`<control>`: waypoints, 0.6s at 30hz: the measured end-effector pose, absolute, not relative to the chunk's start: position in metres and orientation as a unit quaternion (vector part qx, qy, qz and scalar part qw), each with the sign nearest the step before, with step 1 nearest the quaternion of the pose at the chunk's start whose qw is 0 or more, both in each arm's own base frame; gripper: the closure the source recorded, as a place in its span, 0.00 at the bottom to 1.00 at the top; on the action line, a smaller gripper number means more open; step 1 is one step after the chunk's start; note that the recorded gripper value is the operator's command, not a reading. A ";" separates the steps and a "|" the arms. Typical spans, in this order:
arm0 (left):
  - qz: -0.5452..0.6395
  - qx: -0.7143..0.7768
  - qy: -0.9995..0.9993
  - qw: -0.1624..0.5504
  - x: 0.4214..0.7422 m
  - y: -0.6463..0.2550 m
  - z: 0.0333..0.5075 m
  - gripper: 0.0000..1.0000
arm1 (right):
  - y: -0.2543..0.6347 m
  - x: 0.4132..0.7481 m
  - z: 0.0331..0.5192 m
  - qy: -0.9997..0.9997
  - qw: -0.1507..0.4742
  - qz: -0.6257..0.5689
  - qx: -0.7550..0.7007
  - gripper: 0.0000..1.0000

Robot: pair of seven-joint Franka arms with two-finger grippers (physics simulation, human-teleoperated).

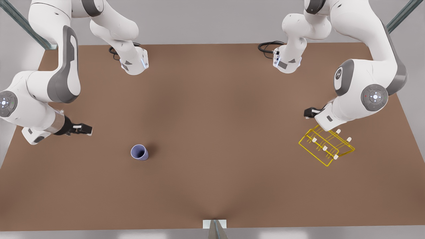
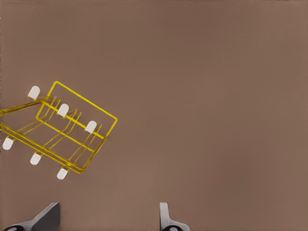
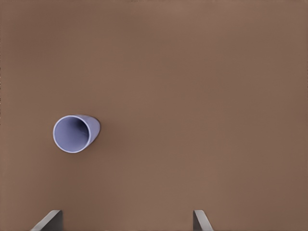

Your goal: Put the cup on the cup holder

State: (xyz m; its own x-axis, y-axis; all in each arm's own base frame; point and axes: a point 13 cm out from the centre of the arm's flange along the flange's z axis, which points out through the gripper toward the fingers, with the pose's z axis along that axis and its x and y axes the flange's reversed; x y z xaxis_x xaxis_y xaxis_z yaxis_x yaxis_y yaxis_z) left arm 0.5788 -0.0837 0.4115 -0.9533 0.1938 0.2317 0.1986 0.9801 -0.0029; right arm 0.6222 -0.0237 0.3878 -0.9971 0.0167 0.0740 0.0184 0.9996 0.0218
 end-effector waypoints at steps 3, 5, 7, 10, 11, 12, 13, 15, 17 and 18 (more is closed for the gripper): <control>-0.011 -0.100 -0.989 0.108 0.583 -0.084 0.412 0.00 | -0.024 0.631 0.390 -1.000 0.019 -0.011 -0.009 0.00; -0.012 -0.100 -0.988 0.117 0.580 -0.083 0.405 0.00 | -0.027 0.633 0.392 -1.000 0.014 -0.010 -0.011 0.00; -0.012 -0.099 -0.988 0.121 0.577 -0.082 0.405 0.00 | -0.028 0.633 0.394 -1.000 0.011 -0.010 -0.012 0.00; -0.013 -0.100 -0.987 0.125 0.574 -0.082 0.406 0.00 | -0.007 0.628 0.384 -1.000 0.020 -0.007 0.000 0.00; -0.012 -0.100 -0.987 0.126 0.573 -0.082 0.406 0.00 | 0.022 0.625 0.372 -0.999 0.027 0.000 0.022 0.00; -0.012 -0.099 -0.987 0.128 0.572 -0.082 0.406 0.00 | 0.050 0.621 0.354 -0.999 0.035 0.005 0.041 0.00; -0.013 -0.099 -0.987 0.129 0.571 -0.082 0.406 0.00 | 0.072 0.621 0.333 -0.998 0.043 0.008 0.054 0.00; -0.013 -0.099 -0.986 0.132 0.569 -0.081 0.407 0.00 | 0.094 0.626 0.288 -0.997 0.055 0.007 0.059 0.00; -0.013 -0.099 -0.986 0.134 0.568 -0.081 0.407 0.00 | 0.099 0.632 0.255 -0.997 0.061 0.002 0.049 0.00; -0.013 -0.099 -0.986 0.135 0.568 -0.081 0.407 0.00 | 0.101 0.636 0.242 -0.997 0.061 0.000 0.044 0.00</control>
